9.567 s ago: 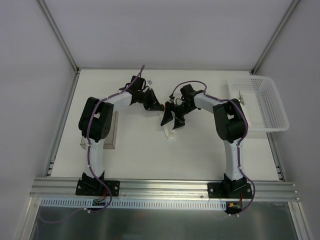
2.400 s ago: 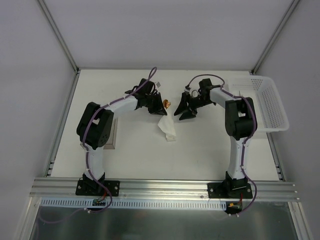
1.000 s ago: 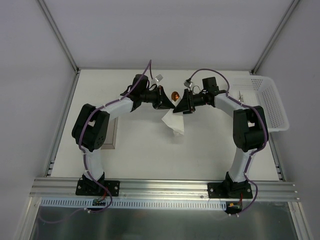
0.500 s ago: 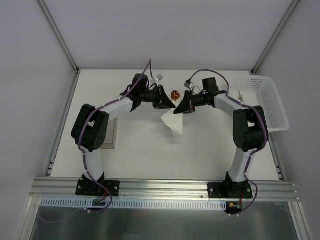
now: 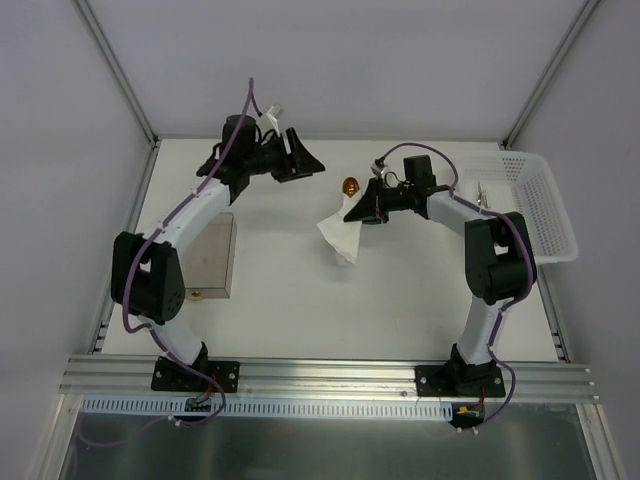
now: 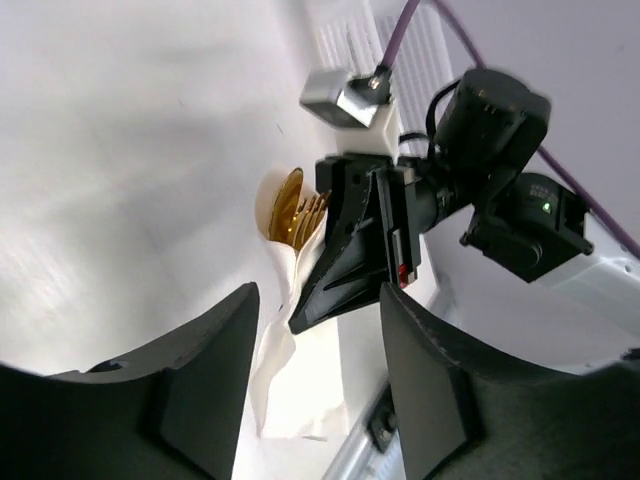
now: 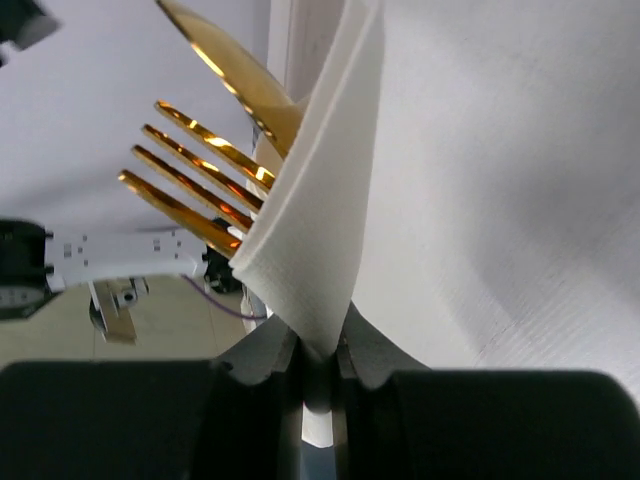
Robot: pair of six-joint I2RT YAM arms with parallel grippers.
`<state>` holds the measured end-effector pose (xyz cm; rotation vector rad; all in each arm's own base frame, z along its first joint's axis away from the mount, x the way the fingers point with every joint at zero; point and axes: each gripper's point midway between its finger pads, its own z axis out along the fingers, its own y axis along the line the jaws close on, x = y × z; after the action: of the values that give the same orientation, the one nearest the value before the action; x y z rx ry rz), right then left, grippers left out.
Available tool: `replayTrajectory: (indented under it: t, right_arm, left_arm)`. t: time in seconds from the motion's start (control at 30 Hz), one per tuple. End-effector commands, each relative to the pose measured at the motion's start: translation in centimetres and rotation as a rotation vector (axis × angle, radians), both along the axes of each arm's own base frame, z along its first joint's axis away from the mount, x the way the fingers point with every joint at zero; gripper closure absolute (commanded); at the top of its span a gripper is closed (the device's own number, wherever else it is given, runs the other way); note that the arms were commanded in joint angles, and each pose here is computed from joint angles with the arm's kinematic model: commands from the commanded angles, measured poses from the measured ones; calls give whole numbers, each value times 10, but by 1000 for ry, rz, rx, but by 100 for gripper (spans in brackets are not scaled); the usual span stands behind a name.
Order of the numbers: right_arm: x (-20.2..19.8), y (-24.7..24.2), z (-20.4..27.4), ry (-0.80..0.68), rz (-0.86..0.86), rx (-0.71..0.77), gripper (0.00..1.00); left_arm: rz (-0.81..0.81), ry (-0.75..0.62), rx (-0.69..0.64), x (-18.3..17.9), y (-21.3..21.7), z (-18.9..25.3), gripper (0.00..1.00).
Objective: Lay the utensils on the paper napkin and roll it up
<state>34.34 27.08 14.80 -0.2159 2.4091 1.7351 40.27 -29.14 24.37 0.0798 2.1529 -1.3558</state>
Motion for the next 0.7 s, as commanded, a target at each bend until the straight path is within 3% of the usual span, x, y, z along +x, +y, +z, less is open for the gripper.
replayTrajectory:
  t: [0.0, 0.1, 0.17, 0.43, 0.67]
  right_arm:
    - [30, -4, 30, -32, -182, -32, 100]
    - [44, -14, 21, 19, -308, -114, 100]
    - [49, -14, 25, 3, -339, -133, 100]
    - [46, -3, 41, -30, -385, -191, 100]
    - [34, 3, 61, -40, -360, -132, 100]
  left_arm:
    - [71, -227, 119, -1, 32, 58, 44]
    - [42, -261, 132, -14, 35, 67, 26]
    - [15, -250, 144, -25, 33, 61, 25]
    - [-139, -232, 269, -67, -14, 26, 32]
    - [-166, -202, 359, -61, -25, 5, 34]
